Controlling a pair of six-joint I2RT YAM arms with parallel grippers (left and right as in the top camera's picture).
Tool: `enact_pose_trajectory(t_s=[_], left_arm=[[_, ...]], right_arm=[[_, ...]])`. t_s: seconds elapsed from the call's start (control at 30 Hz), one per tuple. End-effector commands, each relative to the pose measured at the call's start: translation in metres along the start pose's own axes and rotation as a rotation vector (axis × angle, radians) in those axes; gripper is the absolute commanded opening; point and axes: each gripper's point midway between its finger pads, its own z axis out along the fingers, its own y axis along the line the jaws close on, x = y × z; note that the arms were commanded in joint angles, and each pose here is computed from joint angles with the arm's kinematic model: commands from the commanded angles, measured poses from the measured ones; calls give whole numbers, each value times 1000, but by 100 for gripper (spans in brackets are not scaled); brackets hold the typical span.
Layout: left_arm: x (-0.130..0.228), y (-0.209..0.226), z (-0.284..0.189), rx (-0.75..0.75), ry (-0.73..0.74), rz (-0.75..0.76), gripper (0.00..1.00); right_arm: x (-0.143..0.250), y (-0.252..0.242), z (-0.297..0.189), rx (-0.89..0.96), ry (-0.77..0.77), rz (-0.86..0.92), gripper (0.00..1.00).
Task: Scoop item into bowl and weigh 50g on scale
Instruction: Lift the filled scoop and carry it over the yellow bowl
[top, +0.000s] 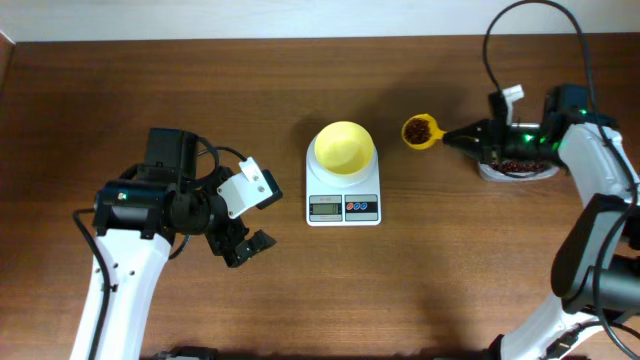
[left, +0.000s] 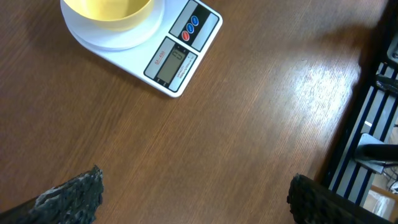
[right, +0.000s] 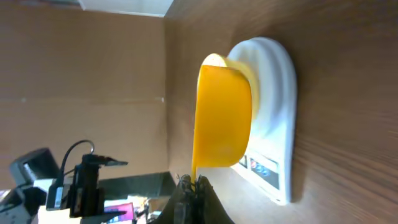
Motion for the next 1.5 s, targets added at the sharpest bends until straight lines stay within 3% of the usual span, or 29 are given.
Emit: enact_pose_trajectory(t_s=[0.0,0.57,0.83,1.23,1.47], left_arm=[[-6,-2,-3,2,-22,27,99],[-6,-2,-3,2,-22,27,99],[-6,-2,-3,2,-22,27,99],[-6,-2,-3,2,-22,27,99],[-6,-2,-3,2,-22,27,99]], right_arm=[[8,11,15,-65,42,-10,4],[29,45,95,-102,185,-253,4],[15,21,99,56,137,-307,4],[11,23,100,31,132,-592,4],[12,24,101,27,135,-637,4]])
